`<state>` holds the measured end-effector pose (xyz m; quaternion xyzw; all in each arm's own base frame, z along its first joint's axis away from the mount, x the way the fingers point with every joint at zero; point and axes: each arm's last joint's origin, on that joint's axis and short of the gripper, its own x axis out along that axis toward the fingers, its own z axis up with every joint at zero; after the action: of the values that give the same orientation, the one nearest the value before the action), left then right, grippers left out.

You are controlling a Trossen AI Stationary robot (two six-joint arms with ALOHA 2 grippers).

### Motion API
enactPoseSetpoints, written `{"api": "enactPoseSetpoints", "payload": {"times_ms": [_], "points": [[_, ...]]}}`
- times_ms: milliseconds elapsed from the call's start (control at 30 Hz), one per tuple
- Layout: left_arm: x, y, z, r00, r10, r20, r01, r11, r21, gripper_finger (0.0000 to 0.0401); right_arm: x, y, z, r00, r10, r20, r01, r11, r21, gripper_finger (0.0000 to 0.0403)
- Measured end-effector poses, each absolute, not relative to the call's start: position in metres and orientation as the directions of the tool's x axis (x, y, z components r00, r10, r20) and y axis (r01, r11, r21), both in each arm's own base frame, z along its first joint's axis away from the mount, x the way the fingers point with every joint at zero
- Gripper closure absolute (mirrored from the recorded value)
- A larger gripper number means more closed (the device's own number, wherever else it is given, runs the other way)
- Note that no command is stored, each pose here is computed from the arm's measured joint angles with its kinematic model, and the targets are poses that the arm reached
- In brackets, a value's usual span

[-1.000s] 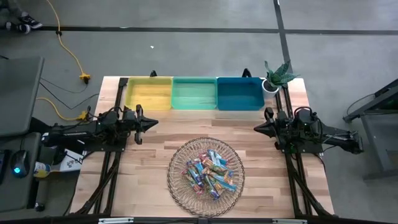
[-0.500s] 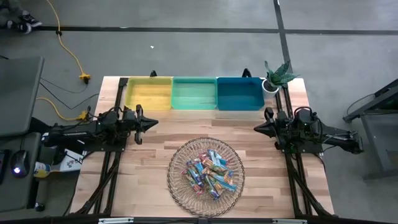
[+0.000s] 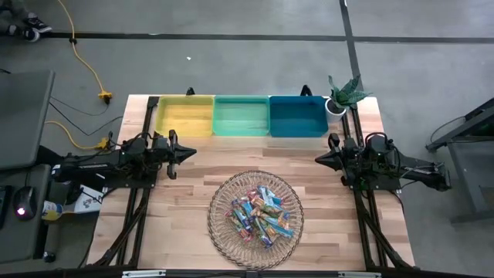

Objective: Pick and place Granola Bars by type

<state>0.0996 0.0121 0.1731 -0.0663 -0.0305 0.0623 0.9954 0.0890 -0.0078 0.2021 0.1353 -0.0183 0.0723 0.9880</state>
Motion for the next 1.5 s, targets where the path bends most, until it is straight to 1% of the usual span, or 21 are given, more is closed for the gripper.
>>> {"api": "enactPoseSetpoints", "payload": {"times_ms": [433,500,600,667,833,967,1233,1300,1500], "points": [[0.1,0.012,0.173,0.99,0.128,0.053,-0.12,0.983,-0.136,0.0401,0.089,-0.008,0.203,0.988,0.138,0.066,-0.151,0.953,0.263,0.0402],[0.1,0.012,0.173,0.99,0.128,0.052,-0.12,0.983,-0.136,0.0401,0.089,-0.008,0.205,0.987,0.139,0.082,-0.157,0.94,0.304,0.0402],[0.1,0.012,0.173,0.99,0.128,0.053,-0.12,0.983,-0.136,0.0401,0.088,-0.008,0.21,0.981,0.14,0.135,-0.184,0.893,0.41,0.0402],[0.1,0.012,0.173,0.99,0.128,0.053,-0.12,0.983,-0.136,0.0401,0.088,-0.008,0.213,0.977,0.133,0.166,-0.195,0.87,0.453,0.0402],[0.1,0.012,0.173,0.99,0.128,0.053,-0.12,0.983,-0.136,0.0401,0.086,-0.009,0.22,0.966,0.094,0.239,-0.204,0.848,0.49,0.0402],[0.1,0.012,0.173,0.99,0.128,0.052,-0.12,0.983,-0.136,0.0401,0.085,-0.009,0.226,0.953,0.066,0.296,-0.232,0.788,0.57,0.0402],[0.1,0.012,0.173,0.99,0.128,0.052,-0.12,0.983,-0.136,0.0401,0.084,-0.012,0.227,0.949,-0.02,0.316,-0.2,0.737,0.646,0.0402],[0.1,0.012,0.173,0.99,0.128,0.052,-0.12,0.983,-0.136,0.0401,0.084,-0.012,0.228,0.946,-0.019,0.325,-0.203,0.747,0.633,0.0402],[0.1,0.012,0.173,0.99,0.128,0.053,-0.12,0.983,-0.136,0.0401,0.085,-0.012,0.226,0.954,-0.017,0.299,-0.151,0.836,0.527,0.0402]]}}
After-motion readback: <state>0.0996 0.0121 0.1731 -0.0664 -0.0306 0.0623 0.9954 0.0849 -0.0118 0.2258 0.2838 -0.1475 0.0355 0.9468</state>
